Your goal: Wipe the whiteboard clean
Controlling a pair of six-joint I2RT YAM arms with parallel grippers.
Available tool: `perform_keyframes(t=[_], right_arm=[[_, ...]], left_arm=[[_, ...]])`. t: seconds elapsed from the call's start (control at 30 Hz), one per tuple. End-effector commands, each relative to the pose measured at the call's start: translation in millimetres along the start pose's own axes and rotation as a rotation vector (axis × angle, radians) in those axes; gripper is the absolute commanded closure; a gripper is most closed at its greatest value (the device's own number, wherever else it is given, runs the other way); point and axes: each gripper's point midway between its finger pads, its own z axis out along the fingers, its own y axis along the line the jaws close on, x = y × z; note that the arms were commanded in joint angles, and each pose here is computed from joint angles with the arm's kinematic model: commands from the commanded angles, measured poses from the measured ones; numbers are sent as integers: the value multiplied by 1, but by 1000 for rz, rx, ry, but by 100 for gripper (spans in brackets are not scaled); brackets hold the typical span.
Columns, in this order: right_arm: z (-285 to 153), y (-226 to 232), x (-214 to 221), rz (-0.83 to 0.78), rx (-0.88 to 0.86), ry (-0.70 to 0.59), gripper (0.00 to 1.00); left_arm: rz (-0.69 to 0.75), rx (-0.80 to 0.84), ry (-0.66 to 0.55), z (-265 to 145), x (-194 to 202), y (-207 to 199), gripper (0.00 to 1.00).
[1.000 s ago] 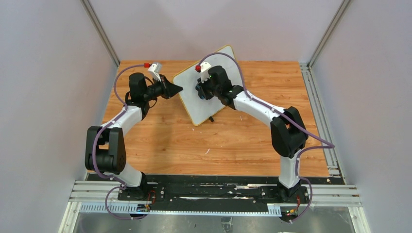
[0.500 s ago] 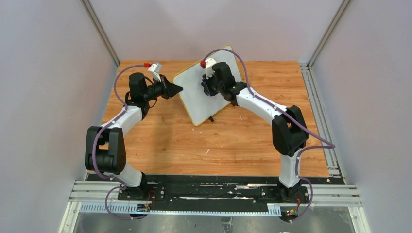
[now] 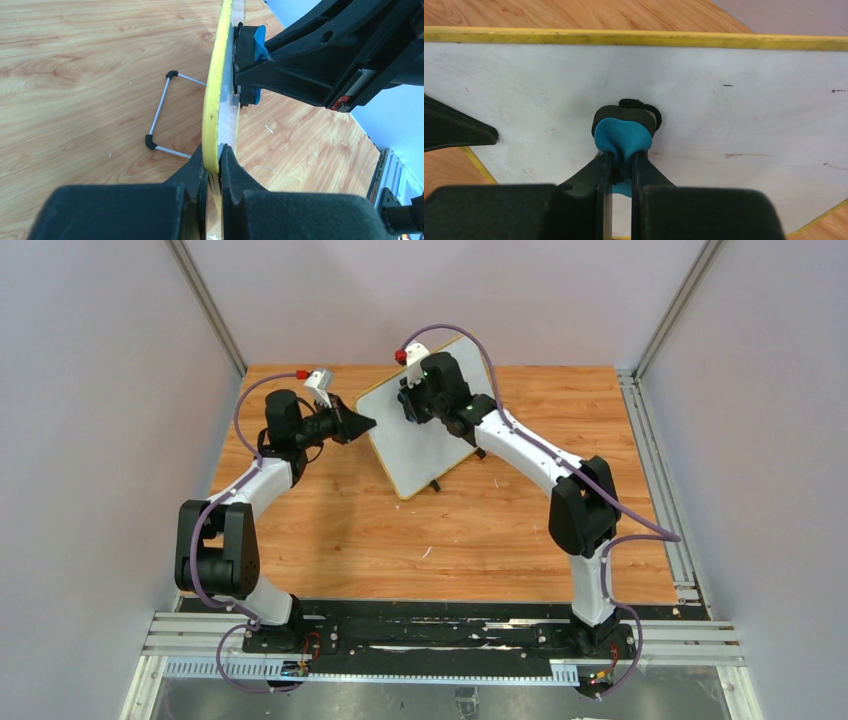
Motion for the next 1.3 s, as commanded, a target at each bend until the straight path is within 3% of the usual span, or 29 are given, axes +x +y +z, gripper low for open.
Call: perform_keyframes(t=[0.0, 0.3, 0.5, 0.67, 1.27], right_arm=[[15, 47, 8, -35, -102, 17, 99], [6, 91, 12, -73, -177, 12, 99], [10, 76, 13, -121, -101, 20, 100], [15, 33, 21, -103, -25, 48, 100], [-7, -189, 79, 130, 311, 113, 99]], left_arm=[[138, -58, 93, 0, 34, 23, 100], [137, -56, 97, 0, 35, 23, 100], [141, -56, 94, -1, 34, 22, 100], [149, -57, 90, -2, 33, 21, 100], [148, -56, 90, -1, 32, 21, 100]])
